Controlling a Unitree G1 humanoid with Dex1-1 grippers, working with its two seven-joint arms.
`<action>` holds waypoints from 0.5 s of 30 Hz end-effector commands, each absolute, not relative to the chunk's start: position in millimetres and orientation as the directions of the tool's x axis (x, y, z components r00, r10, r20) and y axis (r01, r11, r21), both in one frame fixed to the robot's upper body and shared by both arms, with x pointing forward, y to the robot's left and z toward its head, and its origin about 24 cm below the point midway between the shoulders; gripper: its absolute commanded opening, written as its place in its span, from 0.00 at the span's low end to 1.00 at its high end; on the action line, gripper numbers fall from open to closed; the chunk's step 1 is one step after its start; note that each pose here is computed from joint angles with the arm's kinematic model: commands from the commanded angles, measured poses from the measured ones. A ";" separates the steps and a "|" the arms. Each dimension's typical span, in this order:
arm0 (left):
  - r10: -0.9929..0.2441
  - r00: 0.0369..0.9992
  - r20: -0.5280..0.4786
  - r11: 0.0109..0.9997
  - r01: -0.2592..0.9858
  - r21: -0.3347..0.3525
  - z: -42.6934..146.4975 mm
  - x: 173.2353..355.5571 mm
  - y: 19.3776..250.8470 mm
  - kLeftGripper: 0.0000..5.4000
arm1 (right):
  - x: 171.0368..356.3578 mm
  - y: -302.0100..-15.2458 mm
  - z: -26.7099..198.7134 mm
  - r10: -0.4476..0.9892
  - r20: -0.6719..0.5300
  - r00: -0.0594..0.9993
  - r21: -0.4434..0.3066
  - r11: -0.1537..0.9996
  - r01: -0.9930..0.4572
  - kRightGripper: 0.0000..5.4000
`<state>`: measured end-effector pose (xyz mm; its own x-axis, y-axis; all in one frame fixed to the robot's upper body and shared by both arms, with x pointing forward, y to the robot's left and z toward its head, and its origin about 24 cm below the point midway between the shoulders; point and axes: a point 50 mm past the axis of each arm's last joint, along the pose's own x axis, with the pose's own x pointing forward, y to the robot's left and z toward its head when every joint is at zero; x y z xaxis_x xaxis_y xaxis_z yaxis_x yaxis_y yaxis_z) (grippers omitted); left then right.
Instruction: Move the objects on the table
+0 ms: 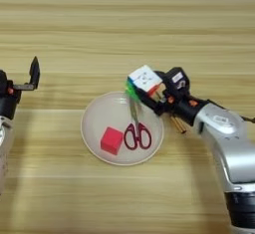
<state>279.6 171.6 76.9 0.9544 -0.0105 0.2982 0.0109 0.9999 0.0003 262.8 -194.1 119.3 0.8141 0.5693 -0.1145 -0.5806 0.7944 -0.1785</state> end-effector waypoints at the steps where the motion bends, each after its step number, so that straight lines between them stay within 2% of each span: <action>1: -0.013 0.952 0.307 1.000 0.014 0.000 77.8 281.2 170.1 1.00 | 259.6 -217.4 122.2 0.505 -0.128 0.854 -0.197 0.831 -0.521 0.62; 7: -0.013 0.951 0.307 1.000 0.014 -0.001 77.5 281.1 170.2 1.00 | 255.1 -251.8 120.3 0.396 -0.151 0.906 -0.200 0.885 -0.421 0.62; 15: -0.016 0.951 0.308 1.000 0.017 0.000 77.5 281.1 170.9 1.00 | 253.0 -276.8 107.2 0.297 -0.221 0.929 -0.195 0.920 -0.340 0.62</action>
<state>279.7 171.4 76.2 0.9546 -0.0105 0.2976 0.0123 0.9999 -0.0041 253.4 -265.1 106.6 0.9152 0.3449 -0.2084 -0.3807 0.9097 -0.1660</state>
